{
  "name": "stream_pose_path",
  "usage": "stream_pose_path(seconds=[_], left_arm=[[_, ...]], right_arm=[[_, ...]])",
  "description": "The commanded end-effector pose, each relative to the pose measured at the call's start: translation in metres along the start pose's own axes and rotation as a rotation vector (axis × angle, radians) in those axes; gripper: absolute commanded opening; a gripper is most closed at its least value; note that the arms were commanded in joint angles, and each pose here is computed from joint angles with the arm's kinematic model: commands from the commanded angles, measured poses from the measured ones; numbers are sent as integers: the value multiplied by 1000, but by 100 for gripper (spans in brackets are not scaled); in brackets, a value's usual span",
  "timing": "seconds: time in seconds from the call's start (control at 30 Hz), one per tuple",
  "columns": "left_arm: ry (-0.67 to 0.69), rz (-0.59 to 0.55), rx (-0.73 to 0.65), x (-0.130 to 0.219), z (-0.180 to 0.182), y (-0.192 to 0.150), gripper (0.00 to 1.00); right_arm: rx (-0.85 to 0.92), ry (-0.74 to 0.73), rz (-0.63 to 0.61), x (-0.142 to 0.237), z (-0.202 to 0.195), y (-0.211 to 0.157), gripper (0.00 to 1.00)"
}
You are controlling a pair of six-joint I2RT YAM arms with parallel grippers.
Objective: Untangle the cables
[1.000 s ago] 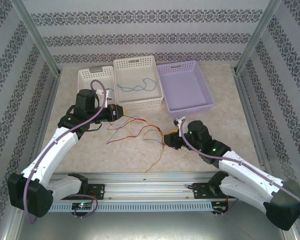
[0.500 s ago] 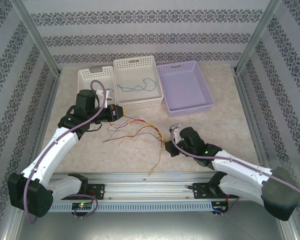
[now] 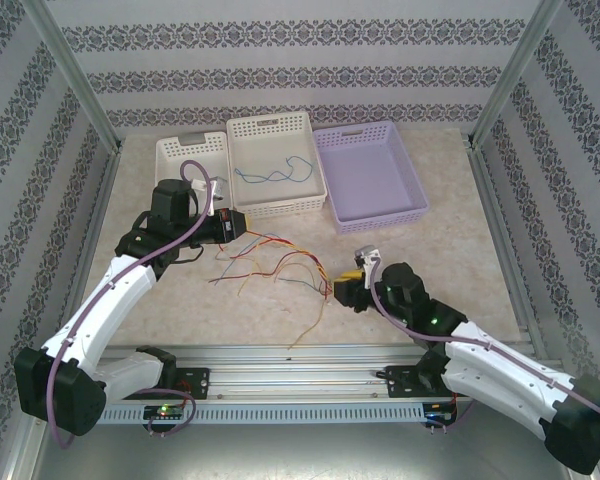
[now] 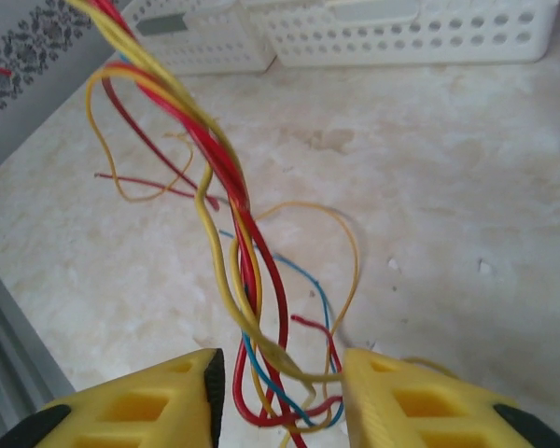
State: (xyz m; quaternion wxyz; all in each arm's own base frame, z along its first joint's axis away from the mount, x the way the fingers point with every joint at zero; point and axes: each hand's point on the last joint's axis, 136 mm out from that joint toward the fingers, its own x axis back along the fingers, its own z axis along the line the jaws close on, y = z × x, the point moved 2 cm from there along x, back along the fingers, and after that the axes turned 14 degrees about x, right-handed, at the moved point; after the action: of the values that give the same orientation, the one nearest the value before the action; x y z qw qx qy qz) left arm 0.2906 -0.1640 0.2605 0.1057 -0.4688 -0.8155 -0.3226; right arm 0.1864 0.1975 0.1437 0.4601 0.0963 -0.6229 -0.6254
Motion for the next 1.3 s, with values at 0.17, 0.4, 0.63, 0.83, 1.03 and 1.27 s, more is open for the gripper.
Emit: stream_pose_path(seconds=[0.17, 0.4, 0.63, 0.83, 1.03, 1.27], left_arm=[[-19, -24, -12, 5, -4, 6, 0], [-18, -20, -8, 4, -3, 5, 0], [-23, -16, -10, 4, -4, 5, 0], [-20, -18, -13, 4, -4, 6, 0], [-20, -18, -14, 5, -4, 6, 0], [32, -26, -33, 9, 1, 6, 0]], right_arm=[[11, 86, -8, -10, 13, 18, 39], [40, 75, -2, -19, 12, 32, 28], [54, 81, 43, -29, 12, 31, 19], [57, 66, 30, -26, 8, 35, 0], [27, 92, 5, -24, 8, 38, 0], [-116, -131, -135, 6, -39, 46, 0]])
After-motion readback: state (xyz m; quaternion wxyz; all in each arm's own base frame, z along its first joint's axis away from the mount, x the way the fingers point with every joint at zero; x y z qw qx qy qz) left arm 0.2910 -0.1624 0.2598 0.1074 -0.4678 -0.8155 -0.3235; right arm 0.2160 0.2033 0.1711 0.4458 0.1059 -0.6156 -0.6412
